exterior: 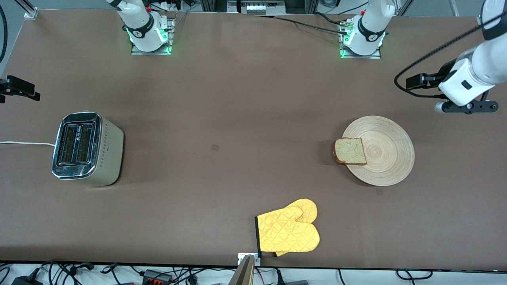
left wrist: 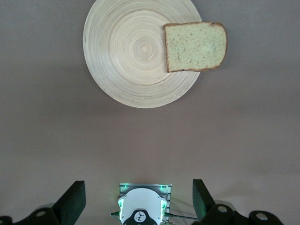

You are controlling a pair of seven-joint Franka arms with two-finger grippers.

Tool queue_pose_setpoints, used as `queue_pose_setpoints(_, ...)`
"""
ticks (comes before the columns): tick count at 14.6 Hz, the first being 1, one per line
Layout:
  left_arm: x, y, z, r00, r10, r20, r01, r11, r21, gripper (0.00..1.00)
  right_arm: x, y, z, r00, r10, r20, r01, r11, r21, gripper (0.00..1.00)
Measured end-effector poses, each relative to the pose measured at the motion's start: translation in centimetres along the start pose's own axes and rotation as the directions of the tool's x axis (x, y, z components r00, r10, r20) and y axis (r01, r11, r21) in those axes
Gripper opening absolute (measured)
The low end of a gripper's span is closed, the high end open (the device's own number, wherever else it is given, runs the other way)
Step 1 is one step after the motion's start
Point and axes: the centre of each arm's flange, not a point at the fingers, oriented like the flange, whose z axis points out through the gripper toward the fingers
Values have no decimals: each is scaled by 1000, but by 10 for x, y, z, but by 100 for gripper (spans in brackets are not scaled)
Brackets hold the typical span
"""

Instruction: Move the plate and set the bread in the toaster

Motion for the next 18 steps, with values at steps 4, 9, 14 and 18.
queue_pose_setpoints(4,43,-68,33,998,6,68,-3,999,-48,100,0,3,2,1000,5,4,-5,1000,2,100)
queue_pose_setpoints(9,93,-179,116,984,108,139,-64,956,-287,100,1,5,3,1000,8,5,-8,1000,4,100)
queue_pose_setpoints(14,113,-249,202,986,132,100,-45,795,-605,100,1,5,4,1000,8,6,-8,1000,5,100)
queue_pose_setpoints(18,135,-277,263,983,166,-74,-165,648,-743,100,0,10,4,1000,18,6,-18,1000,6,100)
